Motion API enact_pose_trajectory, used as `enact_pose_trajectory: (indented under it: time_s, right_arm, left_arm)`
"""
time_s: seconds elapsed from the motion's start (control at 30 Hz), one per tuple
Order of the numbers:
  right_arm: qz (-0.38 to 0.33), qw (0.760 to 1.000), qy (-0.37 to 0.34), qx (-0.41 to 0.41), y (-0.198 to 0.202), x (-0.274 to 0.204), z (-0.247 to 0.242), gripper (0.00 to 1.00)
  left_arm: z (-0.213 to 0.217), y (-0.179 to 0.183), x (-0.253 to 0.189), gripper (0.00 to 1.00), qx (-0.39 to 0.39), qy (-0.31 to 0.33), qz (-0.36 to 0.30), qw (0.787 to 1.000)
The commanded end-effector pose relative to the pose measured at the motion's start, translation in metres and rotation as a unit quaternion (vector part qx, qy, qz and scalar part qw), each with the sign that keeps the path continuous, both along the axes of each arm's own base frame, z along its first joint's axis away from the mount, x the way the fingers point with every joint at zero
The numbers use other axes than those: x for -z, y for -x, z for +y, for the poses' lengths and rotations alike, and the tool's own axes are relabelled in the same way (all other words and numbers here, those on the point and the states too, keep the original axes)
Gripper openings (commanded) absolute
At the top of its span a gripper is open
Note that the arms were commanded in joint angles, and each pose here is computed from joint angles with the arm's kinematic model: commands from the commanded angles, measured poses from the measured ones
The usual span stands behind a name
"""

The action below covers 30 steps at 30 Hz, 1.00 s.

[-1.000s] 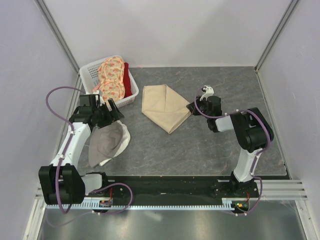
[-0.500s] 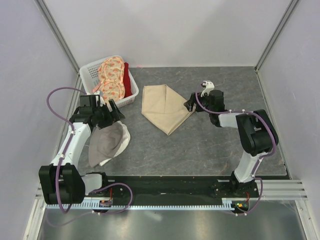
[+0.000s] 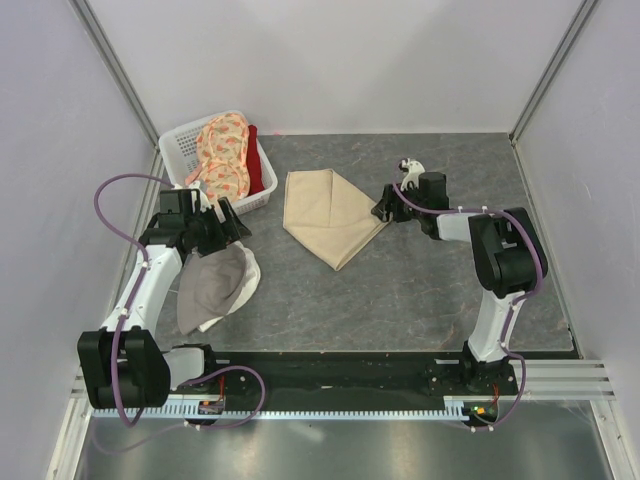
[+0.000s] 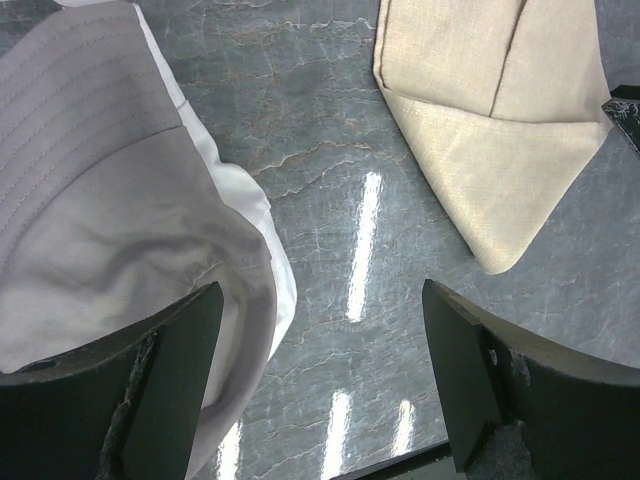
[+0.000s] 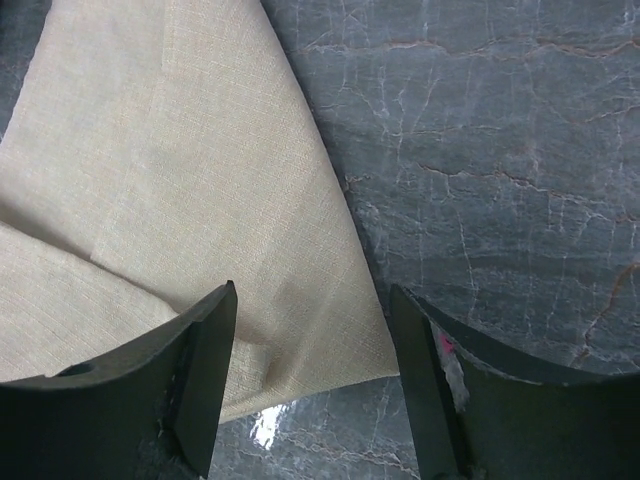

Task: Fold the napkin, place the utensils inside, and roll it up
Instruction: Fold the napkin

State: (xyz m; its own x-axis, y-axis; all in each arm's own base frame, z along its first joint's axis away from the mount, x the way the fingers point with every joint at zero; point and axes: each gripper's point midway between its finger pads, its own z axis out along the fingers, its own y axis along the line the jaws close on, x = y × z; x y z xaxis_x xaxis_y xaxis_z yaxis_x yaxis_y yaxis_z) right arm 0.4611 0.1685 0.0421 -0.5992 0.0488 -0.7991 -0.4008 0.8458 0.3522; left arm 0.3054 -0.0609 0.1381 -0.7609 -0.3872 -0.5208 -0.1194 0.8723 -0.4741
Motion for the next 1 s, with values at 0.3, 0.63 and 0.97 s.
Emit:
enact_pose_trajectory:
  time_s: [0.3, 0.63, 0.97]
  right_arm:
    - [0.038, 0.999, -0.018, 0.031, -0.007, 0.011, -0.013, 0.42]
    - [0.097, 0.993, -0.04, 0.057, 0.023, 0.021, -0.016, 0.02]
    - [0.173, 0.972, -0.047, 0.151, 0.109, 0.024, -0.041, 0.0]
  left_arm:
    - [-0.005, -0.004, -0.005, 0.88, 0.024, 0.009, -0.022, 0.999]
    - [-0.008, -0.002, -0.005, 0.87, 0.028, 0.017, -0.024, 0.999]
    - [-0.042, 0.009, -0.009, 0.85, 0.078, 0.038, -0.03, 0.996]
